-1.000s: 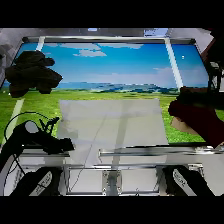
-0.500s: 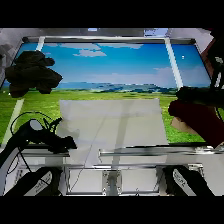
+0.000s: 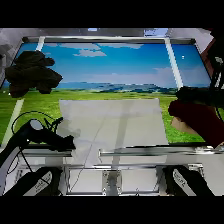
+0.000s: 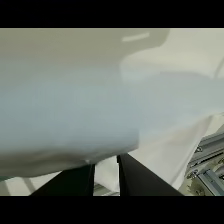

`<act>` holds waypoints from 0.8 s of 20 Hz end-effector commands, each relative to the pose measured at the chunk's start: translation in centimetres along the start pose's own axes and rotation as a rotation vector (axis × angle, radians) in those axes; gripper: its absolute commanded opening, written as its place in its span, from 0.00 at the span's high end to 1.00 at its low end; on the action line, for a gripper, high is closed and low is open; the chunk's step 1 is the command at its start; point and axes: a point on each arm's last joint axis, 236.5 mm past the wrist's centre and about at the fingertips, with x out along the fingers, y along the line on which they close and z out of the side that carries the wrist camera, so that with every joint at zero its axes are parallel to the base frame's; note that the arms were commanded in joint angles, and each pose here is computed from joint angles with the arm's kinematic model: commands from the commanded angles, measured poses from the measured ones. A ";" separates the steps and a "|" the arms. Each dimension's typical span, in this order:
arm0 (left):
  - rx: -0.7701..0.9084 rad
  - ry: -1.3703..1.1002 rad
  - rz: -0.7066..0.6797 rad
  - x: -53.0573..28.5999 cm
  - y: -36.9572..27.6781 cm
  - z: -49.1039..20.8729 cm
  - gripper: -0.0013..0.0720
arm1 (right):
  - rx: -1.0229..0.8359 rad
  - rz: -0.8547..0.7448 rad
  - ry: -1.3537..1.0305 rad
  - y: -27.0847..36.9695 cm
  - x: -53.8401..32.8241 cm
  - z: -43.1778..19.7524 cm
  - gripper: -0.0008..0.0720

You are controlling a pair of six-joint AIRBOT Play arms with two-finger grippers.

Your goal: Fold the shirts.

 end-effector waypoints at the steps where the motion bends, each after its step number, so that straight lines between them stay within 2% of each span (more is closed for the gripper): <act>1: 0.018 0.052 -0.001 0.0 0.0 -1.2 0.71 | -0.001 0.001 0.002 0.0 -0.1 -0.1 0.51; 2: 0.020 0.057 0.009 0.0 0.2 -1.3 0.45 | -0.001 0.001 0.002 0.0 -0.1 -0.1 0.51; 3: 0.014 0.056 0.013 0.0 0.3 -1.3 0.28 | -0.001 0.001 0.002 0.0 -0.1 -0.1 0.51; 5: -0.004 0.041 0.014 0.1 0.4 -1.0 0.28 | -0.001 0.001 0.002 0.0 -0.1 -0.1 0.51; 7: -0.016 0.020 0.002 0.3 0.2 -0.6 0.39 | -0.001 0.001 0.003 0.0 -0.1 -0.1 0.51; 9: -0.027 0.002 -0.039 0.5 -0.7 -0.2 0.62 | 0.000 0.001 0.002 0.0 -0.1 0.0 0.51; 11: -0.012 0.000 -0.042 1.0 -1.1 -0.3 0.77 | 0.000 0.001 0.002 0.0 -0.1 0.0 0.51; 12: 0.012 0.008 -0.036 1.3 -1.2 -0.5 0.96 | 0.000 0.001 0.003 0.0 -0.1 -0.1 0.51; 14: 0.074 0.020 -0.034 1.6 -1.7 -0.9 0.96 | 0.000 0.003 0.018 0.1 0.0 -0.4 0.51; 16: 0.092 0.031 -0.030 1.8 -2.0 -1.1 0.96 | 0.045 -0.018 0.094 -0.4 0.0 -2.3 0.60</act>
